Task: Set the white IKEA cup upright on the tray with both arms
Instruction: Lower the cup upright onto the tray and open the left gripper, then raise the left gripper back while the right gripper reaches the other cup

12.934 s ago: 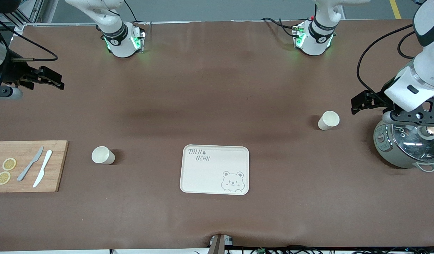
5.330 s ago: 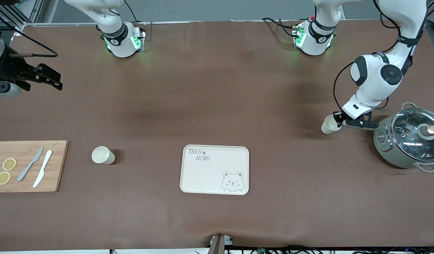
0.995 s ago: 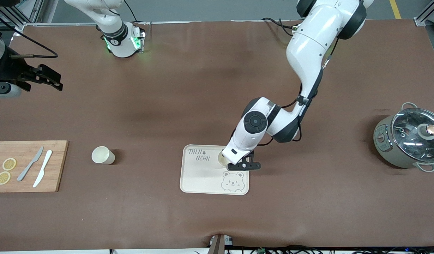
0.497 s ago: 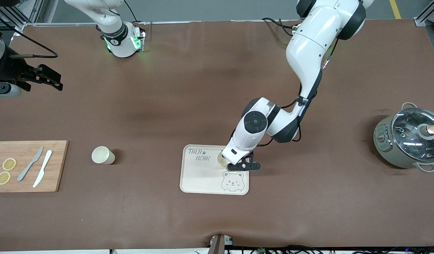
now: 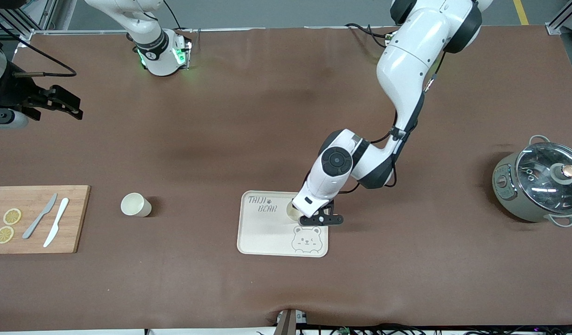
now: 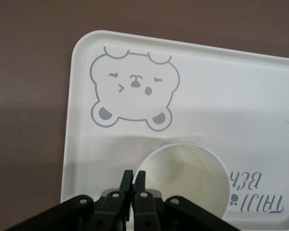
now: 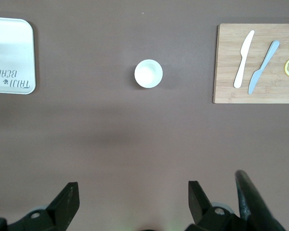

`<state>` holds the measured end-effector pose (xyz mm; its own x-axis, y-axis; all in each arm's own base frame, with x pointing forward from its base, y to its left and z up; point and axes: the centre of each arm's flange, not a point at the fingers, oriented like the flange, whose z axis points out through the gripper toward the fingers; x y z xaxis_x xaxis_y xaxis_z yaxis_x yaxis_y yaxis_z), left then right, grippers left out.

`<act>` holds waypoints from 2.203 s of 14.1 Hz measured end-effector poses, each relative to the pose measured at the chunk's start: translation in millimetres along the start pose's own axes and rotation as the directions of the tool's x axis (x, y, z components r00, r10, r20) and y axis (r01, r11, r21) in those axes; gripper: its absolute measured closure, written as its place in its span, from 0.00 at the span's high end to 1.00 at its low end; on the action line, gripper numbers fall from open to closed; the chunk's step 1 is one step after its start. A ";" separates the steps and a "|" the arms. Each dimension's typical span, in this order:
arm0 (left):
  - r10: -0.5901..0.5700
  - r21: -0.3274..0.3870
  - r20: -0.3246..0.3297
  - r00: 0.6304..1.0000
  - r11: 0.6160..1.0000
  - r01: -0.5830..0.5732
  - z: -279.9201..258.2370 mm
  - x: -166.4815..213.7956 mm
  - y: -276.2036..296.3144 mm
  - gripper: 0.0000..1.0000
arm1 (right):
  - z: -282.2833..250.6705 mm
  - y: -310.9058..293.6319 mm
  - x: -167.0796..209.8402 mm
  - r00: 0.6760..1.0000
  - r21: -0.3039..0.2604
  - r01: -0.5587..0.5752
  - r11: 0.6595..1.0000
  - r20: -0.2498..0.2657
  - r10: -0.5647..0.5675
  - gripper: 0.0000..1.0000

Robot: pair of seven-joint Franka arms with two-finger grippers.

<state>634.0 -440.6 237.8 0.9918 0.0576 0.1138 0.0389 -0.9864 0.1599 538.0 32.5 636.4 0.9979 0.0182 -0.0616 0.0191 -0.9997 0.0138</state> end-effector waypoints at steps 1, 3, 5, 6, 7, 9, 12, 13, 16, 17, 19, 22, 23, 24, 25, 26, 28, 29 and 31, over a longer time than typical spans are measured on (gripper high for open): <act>-0.001 0.001 0.000 1.000 1.000 0.001 0.3 0.3 -0.6 0.05 | 0.0 0.0 0.0 1.000 0.000 0.000 1.000 0.000 0.000 1.00; -0.001 0.003 0.000 1.000 1.000 0.001 1.5 0.6 -1.6 0.05 | 0.0 0.0 0.0 1.000 0.000 0.000 1.000 0.000 0.000 1.00; 0.003 0.005 -0.004 1.000 1.000 -0.003 1.9 0.4 -1.2 0.05 | 0.0 0.0 0.0 1.000 0.000 0.000 1.000 0.000 0.000 1.00; 0.006 0.005 -0.006 1.000 1.000 -0.006 1.8 -0.2 -0.2 0.11 | 0.0 0.0 0.0 1.000 0.000 0.000 1.000 0.000 0.000 1.00; 0.009 0.004 -0.007 1.000 1.000 -0.009 1.8 -1.1 1.4 0.20 | 0.1 0.0 0.0 1.000 0.000 0.000 1.000 0.000 0.000 1.00; 0.015 0.001 -0.014 1.000 1.000 -0.015 1.8 -2.4 4.1 0.41 | 0.1 0.0 0.0 1.000 0.000 0.000 1.000 0.000 0.000 1.00; 0.017 -0.001 -0.018 1.000 1.000 -0.017 2.5 -2.7 4.9 0.59 | 1.0 0.0 0.0 1.000 0.000 0.000 1.000 0.003 0.000 1.00; 0.017 0.000 -0.017 1.000 1.000 -0.017 3.4 -2.9 4.6 0.62 | 1.4 0.1 0.0 1.000 0.000 0.000 1.000 0.003 0.000 1.00; 0.017 -0.002 -0.020 1.000 1.000 -0.017 5.8 -2.6 3.9 0.63 | 2.0 1.1 0.3 1.000 0.000 -0.002 1.000 0.003 0.002 1.00; 0.017 -0.004 -0.023 1.000 1.000 -0.017 6.0 -2.4 4.1 0.63 | 2.4 1.4 0.5 1.000 0.000 -0.002 1.000 0.002 0.002 1.00; 0.017 -0.007 -0.026 1.000 1.000 -0.017 6.1 -2.1 4.2 0.63 | 5.3 1.4 1.2 1.000 0.000 -0.003 1.000 0.004 0.003 1.00; 0.017 -0.009 -0.029 0.999 1.000 -0.017 5.7 -1.7 4.4 0.63 | 15.0 2.0 3.1 1.000 -0.001 -0.004 1.000 0.016 0.004 1.00; 0.017 -0.009 -0.030 0.999 1.000 -0.017 5.2 -1.4 4.7 0.63 | 19.8 2.9 3.7 1.000 -0.005 -0.005 1.000 0.021 0.005 1.00; 0.017 -0.011 -0.032 0.999 1.000 -0.017 4.3 -0.9 5.0 0.64 | 25.5 4.0 5.1 1.000 -0.010 -0.006 1.000 0.024 0.006 1.00; 0.017 -0.012 -0.034 0.999 1.000 -0.017 3.2 -0.2 5.5 0.65 | 31.9 4.8 7.0 1.000 -0.012 -0.007 1.000 0.023 0.007 1.00; 0.016 -0.013 -0.036 0.999 1.000 -0.017 2.1 0.5 5.9 0.74 | 37.6 5.6 8.8 1.000 -0.013 -0.008 1.000 0.022 0.008 1.00; 0.016 -0.015 -0.040 0.999 1.000 -0.017 -1.5 2.0 6.9 0.93 | 45.3 8.8 11.9 1.000 -0.013 -0.013 1.000 0.016 0.013 1.00; 0.016 -0.013 -0.038 0.999 1.000 -0.017 -4.1 2.6 7.3 1.00 | 48.1 10.5 13.1 1.000 -0.013 -0.016 1.000 0.012 0.016 1.00; 0.017 -0.002 -0.026 1.000 1.000 -0.017 -13.1 2.8 8.0 1.00 | 55.3 14.6 18.3 1.000 -0.027 -0.020 0.999 -0.002 0.019 1.00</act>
<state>635.5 -446.3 252.3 0.9888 0.0445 0.1422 0.0215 -0.9870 0.1595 553.1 17.5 580.3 0.9983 -0.0012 -0.0589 0.0013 -0.9991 0.0417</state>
